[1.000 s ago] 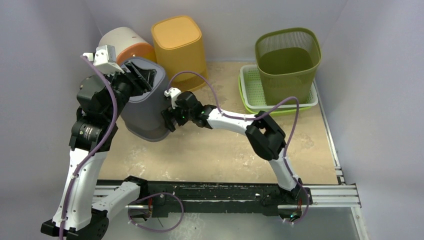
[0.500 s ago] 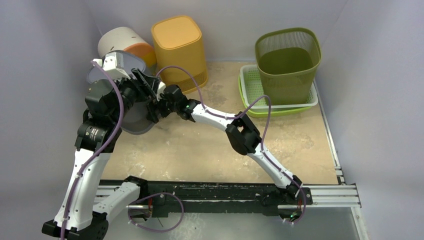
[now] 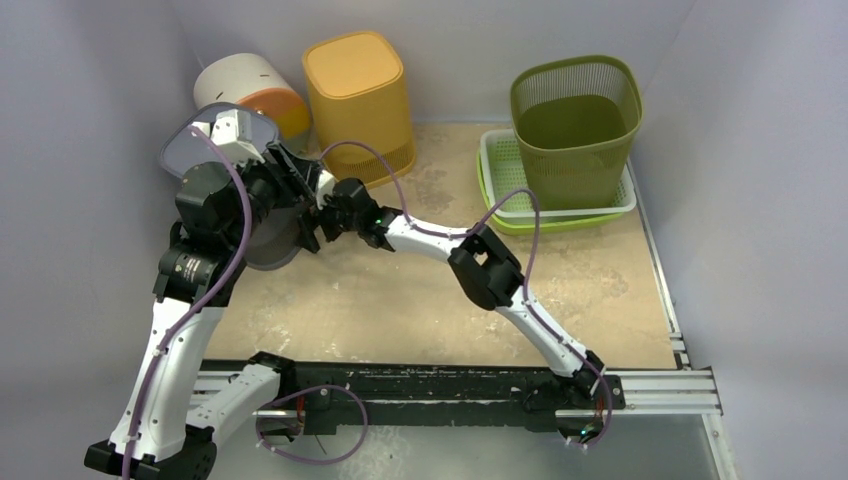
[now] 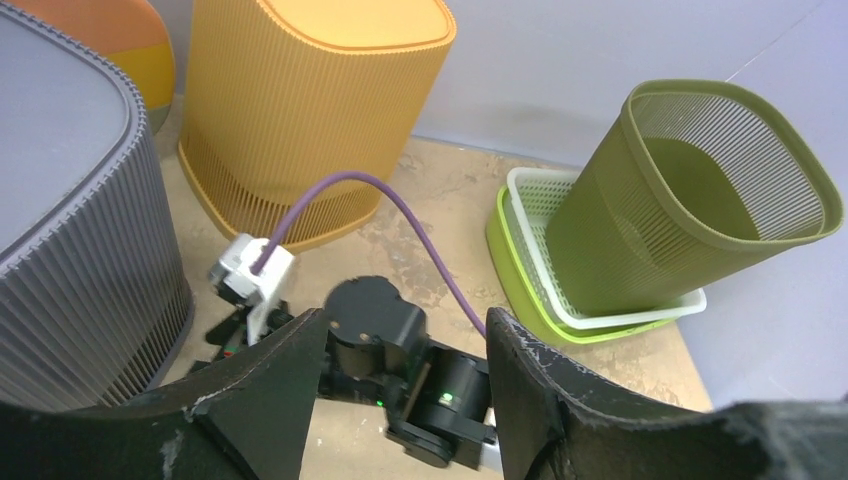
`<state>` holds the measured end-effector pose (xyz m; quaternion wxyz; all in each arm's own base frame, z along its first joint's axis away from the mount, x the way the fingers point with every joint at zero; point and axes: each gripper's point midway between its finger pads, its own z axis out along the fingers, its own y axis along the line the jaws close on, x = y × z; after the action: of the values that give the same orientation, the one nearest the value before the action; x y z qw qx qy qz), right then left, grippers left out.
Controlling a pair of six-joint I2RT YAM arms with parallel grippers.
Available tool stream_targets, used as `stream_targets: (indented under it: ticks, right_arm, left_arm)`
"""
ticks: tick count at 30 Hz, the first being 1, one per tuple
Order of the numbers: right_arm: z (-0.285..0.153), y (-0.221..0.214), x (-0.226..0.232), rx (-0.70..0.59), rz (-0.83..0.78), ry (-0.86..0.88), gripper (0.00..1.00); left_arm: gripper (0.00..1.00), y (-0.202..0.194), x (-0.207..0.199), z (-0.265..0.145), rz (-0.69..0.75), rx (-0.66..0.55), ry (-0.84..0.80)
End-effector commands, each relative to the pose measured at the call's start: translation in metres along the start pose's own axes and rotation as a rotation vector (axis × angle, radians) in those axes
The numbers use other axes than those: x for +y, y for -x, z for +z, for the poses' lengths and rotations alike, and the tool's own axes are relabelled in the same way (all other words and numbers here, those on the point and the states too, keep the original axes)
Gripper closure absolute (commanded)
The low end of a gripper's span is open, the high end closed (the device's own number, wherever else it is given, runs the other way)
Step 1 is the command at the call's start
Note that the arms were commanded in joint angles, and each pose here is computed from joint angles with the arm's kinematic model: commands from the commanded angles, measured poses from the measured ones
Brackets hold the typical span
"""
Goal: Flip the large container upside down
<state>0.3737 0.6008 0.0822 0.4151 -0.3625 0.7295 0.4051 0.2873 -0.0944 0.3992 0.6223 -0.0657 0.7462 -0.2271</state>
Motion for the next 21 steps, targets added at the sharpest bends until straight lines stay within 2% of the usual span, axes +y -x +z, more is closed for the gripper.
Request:
stream_targets:
  ticks: [1, 5, 9, 13, 21]
  right_arm:
    - [-0.064, 0.094, 0.013, -0.174, -0.076, -0.100, 0.00]
    - [-0.129, 0.105, 0.010, -0.172, -0.094, -0.239, 0.00]
    - [-0.196, 0.097, -0.003, -0.082, -0.078, -0.414, 0.00]
    - [-0.283, 0.097, -0.046, -0.013, -0.023, -0.745, 0.00]
    - [-0.429, 0.149, -0.100, -0.120, 0.004, -1.113, 0.00]
  left_arm:
    - [0.43, 0.012, 0.000, -0.006, 0.020, -0.039, 0.005]
    - [0.42, 0.013, 0.002, -0.011, 0.005, -0.039, 0.022]
    - [0.42, 0.001, 0.009, -0.011, -0.004, 0.009, 0.056]
    - [0.42, -0.010, 0.012, -0.012, -0.043, 0.023, 0.058]
    - [0.37, -0.034, 0.019, -0.014, -0.074, 0.062, 0.068]
